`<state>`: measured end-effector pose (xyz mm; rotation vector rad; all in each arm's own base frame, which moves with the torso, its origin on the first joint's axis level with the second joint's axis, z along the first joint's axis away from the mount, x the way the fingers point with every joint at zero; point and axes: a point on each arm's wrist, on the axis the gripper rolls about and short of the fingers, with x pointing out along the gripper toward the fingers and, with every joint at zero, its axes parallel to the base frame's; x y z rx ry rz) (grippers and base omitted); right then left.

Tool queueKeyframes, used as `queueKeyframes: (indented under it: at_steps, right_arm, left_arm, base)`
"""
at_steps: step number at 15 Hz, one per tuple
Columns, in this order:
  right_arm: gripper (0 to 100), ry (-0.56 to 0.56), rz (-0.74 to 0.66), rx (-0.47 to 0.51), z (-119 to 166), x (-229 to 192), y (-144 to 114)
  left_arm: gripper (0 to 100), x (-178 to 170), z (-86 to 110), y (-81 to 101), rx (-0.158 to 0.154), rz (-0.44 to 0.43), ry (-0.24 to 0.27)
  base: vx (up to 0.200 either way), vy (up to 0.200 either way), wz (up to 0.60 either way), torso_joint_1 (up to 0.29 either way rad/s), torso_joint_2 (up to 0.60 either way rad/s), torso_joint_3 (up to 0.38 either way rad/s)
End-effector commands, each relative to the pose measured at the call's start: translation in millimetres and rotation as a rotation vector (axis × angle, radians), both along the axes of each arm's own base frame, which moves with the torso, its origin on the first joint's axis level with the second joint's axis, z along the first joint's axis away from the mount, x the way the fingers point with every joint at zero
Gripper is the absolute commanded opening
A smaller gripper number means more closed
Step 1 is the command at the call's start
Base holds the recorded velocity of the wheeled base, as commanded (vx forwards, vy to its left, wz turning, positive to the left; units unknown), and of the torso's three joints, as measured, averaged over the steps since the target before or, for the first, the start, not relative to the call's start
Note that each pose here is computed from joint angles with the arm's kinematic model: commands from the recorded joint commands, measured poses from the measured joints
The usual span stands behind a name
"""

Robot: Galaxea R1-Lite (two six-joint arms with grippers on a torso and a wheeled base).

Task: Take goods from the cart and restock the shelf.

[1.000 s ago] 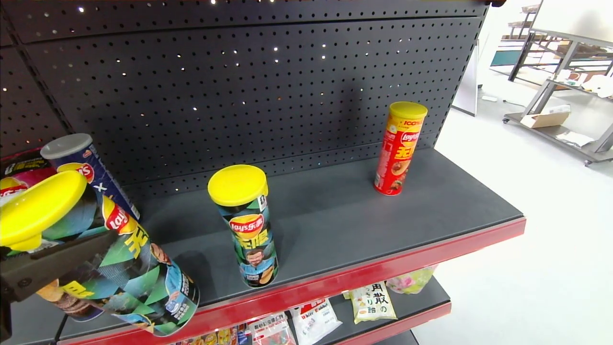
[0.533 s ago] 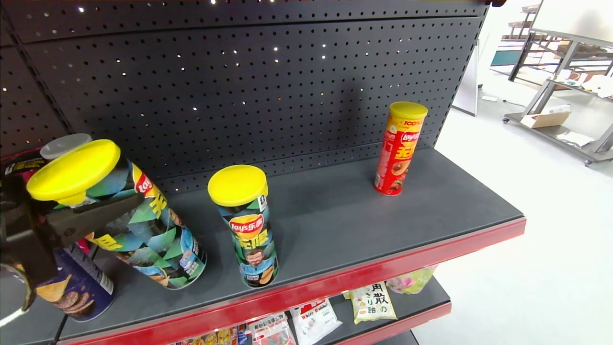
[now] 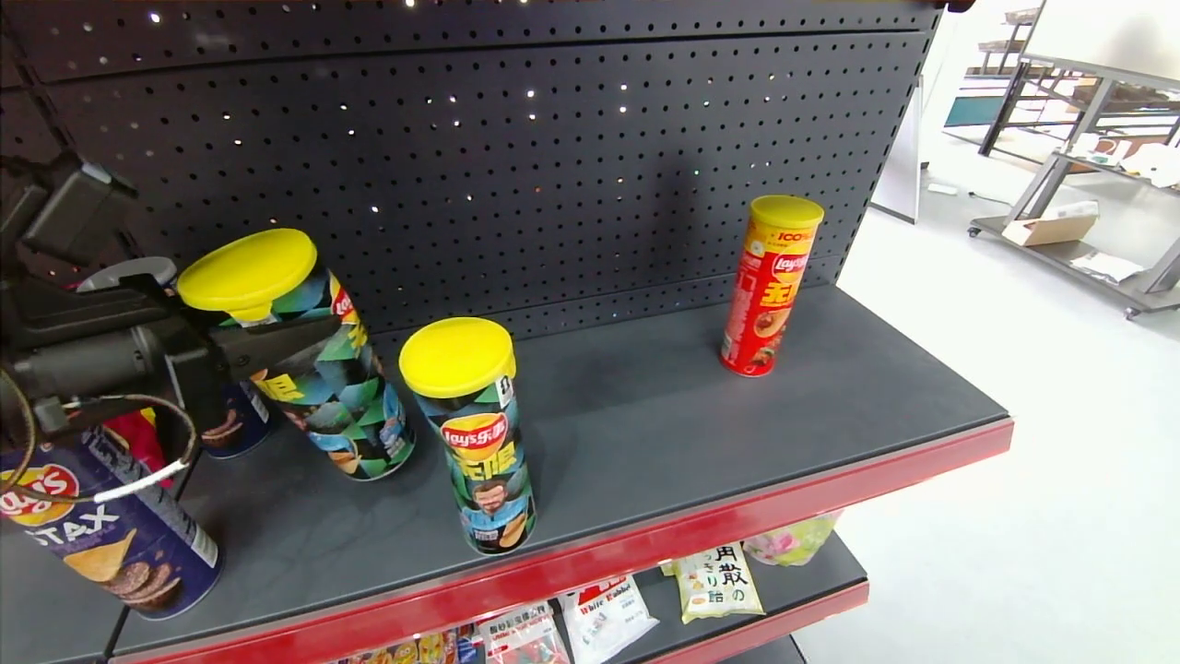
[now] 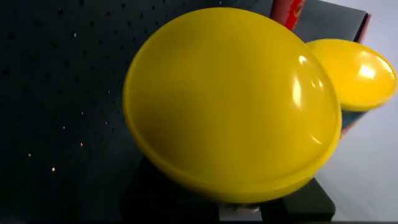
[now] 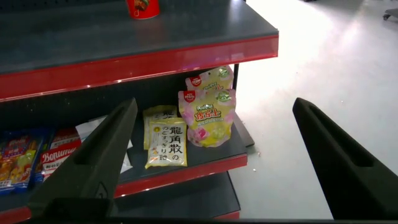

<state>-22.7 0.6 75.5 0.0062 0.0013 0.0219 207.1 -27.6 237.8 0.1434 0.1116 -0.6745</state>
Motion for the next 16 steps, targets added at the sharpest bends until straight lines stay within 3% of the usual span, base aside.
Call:
queueKeyframes:
  at_steps: [1,5,10,16]
  right_arm:
    - [100,-0.001,0.001,0.001,0,0,0]
    - [100,-0.001,0.001,0.000,0,0,0]
    - [100,-0.001,0.001,0.000,0,0,0]
    - [100,-0.003,0.001,0.000,0,0,0]
  left_arm:
    - [0,18,-8.4,-12.4,0.002,-0.033,0.032]
    - [0,38,-10.8,-30.3,0.015,-0.070,0.047]
    - [0,73,-15.4,-38.0,0.013,-0.070,0.017]
    - [0,91,-30.6,-42.0,0.020,-0.067,0.055]
  base:
    - [0.000,0.000,0.00,0.000,0.00,0.000]
    - [0.000,0.000,0.00,0.000,0.00,0.000]
    - [0.000,0.000,0.00,0.000,0.00,0.000]
    - [0.000,0.000,0.00,0.000,0.00,0.000]
